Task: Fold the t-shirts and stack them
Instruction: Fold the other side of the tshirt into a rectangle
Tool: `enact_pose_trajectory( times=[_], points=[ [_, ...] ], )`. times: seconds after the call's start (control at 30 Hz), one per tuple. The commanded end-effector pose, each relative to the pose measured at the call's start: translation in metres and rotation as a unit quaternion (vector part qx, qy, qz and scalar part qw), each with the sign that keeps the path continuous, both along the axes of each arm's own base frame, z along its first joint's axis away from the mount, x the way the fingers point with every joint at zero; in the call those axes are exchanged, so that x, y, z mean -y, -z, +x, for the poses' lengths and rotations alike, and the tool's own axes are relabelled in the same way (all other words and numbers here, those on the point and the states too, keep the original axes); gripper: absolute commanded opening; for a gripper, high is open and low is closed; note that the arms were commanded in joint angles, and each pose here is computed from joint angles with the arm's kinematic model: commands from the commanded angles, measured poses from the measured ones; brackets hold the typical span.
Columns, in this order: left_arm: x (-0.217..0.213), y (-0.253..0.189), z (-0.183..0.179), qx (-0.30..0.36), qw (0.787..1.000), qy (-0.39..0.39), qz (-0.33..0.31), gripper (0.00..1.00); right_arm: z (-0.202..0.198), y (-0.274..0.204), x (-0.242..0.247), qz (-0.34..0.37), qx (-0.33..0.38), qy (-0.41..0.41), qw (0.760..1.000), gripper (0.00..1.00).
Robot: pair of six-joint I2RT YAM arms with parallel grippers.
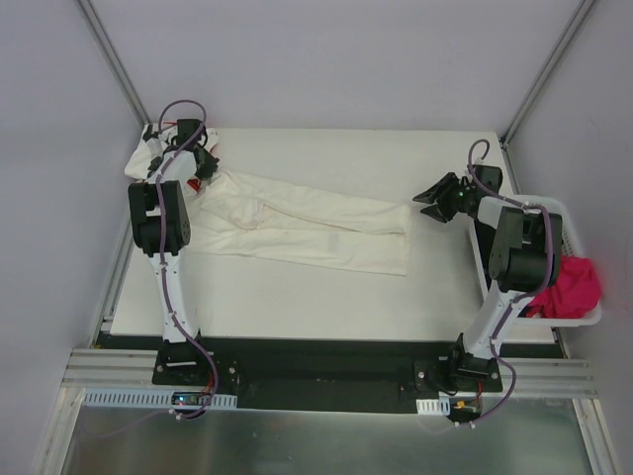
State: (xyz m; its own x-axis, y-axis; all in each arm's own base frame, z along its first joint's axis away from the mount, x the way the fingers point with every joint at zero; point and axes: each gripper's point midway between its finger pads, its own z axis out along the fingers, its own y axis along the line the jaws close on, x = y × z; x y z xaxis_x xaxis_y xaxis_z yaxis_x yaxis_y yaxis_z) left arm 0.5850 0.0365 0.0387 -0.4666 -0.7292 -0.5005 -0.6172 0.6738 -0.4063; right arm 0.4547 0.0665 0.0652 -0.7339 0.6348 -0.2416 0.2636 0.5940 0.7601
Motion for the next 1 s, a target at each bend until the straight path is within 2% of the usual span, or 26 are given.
enact_pose_trajectory(
  times=[0.0,0.57,0.67,0.77,0.87,0.9,0.97],
  points=[
    [-0.002,-0.048,0.002,0.044,0.999,0.016,0.012,0.0,0.011,-0.003,0.01,-0.028,0.009,0.004,1.0,0.53],
    [0.002,-0.05,0.003,0.048,0.998,0.025,0.009,0.0,0.028,0.025,-0.019,-0.017,-0.012,-0.006,1.0,0.54],
    [0.001,-0.048,0.001,0.046,0.999,0.025,0.012,0.0,0.03,0.028,-0.026,-0.015,-0.012,-0.01,1.0,0.52],
    [0.0,-0.047,0.001,0.044,0.999,0.026,0.014,0.0,0.031,0.031,-0.032,-0.006,-0.014,-0.013,1.0,0.46],
    [-0.001,-0.047,0.0,0.043,0.999,0.025,0.018,0.0,0.03,0.033,-0.036,-0.003,-0.015,-0.017,1.0,0.36],
    [-0.002,-0.047,0.001,0.043,0.999,0.024,0.019,0.0,0.031,0.033,-0.036,-0.001,-0.013,-0.018,1.0,0.24],
    [-0.002,-0.047,0.0,0.043,0.999,0.023,0.019,0.0,0.031,0.033,-0.036,-0.003,-0.012,-0.017,1.0,0.12]
  ],
)
